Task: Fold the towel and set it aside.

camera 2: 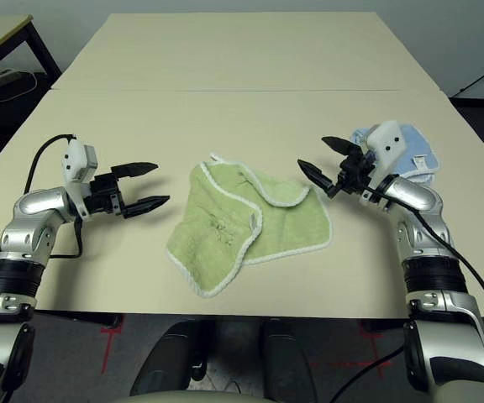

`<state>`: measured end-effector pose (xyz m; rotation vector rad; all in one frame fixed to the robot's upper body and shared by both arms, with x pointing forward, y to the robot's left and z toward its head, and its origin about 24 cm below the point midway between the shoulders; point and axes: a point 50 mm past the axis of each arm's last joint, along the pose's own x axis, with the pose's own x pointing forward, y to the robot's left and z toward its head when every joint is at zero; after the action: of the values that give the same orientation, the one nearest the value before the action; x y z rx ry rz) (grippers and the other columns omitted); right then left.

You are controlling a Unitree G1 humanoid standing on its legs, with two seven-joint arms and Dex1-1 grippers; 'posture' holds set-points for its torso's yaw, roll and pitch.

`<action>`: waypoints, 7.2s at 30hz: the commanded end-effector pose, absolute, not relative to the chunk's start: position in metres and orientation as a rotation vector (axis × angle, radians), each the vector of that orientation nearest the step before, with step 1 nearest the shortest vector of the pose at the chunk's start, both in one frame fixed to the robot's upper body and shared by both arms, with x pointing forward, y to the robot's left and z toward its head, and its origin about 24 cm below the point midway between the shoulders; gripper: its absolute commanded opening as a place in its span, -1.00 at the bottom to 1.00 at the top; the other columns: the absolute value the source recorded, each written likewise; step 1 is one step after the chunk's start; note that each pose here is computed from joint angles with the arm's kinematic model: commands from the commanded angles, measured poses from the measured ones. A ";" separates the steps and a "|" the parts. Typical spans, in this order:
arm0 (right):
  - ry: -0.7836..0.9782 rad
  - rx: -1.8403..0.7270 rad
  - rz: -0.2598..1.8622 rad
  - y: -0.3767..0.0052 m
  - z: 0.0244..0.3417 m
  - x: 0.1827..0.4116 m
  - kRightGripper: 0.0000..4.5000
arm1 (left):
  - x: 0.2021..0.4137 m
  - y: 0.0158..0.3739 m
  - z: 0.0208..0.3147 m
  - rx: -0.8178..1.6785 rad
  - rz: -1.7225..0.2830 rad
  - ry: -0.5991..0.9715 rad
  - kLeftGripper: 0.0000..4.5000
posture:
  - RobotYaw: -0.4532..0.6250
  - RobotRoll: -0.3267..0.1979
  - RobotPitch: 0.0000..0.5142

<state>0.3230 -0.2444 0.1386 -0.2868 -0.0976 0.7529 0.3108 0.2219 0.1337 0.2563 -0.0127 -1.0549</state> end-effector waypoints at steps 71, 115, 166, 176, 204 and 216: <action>0.011 -0.960 1.349 -0.209 0.138 0.326 -0.98 | 0.316 0.212 0.109 0.247 -1.043 0.077 1.00 | 0.02 0.25 -0.49; -0.052 -0.782 1.105 -0.233 0.160 0.331 -0.98 | 0.308 0.200 0.131 0.221 -1.297 0.031 1.00 | -0.05 0.25 -0.47; -1.162 -1.327 0.431 -0.171 0.341 0.352 -0.98 | 0.322 0.189 0.117 0.170 -1.130 0.107 1.00 | -0.05 0.25 -0.51; -0.979 -0.983 0.404 -0.174 0.340 0.372 -0.98 | 0.328 0.183 0.119 0.149 -1.124 0.100 1.00 | -0.05 0.25 -0.51; -1.054 -0.476 0.441 -0.149 0.373 0.373 -0.98 | 0.334 0.135 0.142 -0.126 -1.133 0.207 1.00 | -0.02 0.25 -0.52; -0.964 -0.533 0.457 -0.139 0.357 0.381 -0.98 | 0.365 0.142 0.196 -0.116 -0.688 0.190 1.00 | 0.03 0.25 -0.49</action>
<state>0.3792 -0.1411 0.3622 -0.5233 -0.9850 0.4540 0.3676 0.1461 0.1887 -0.1006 0.1898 -0.6948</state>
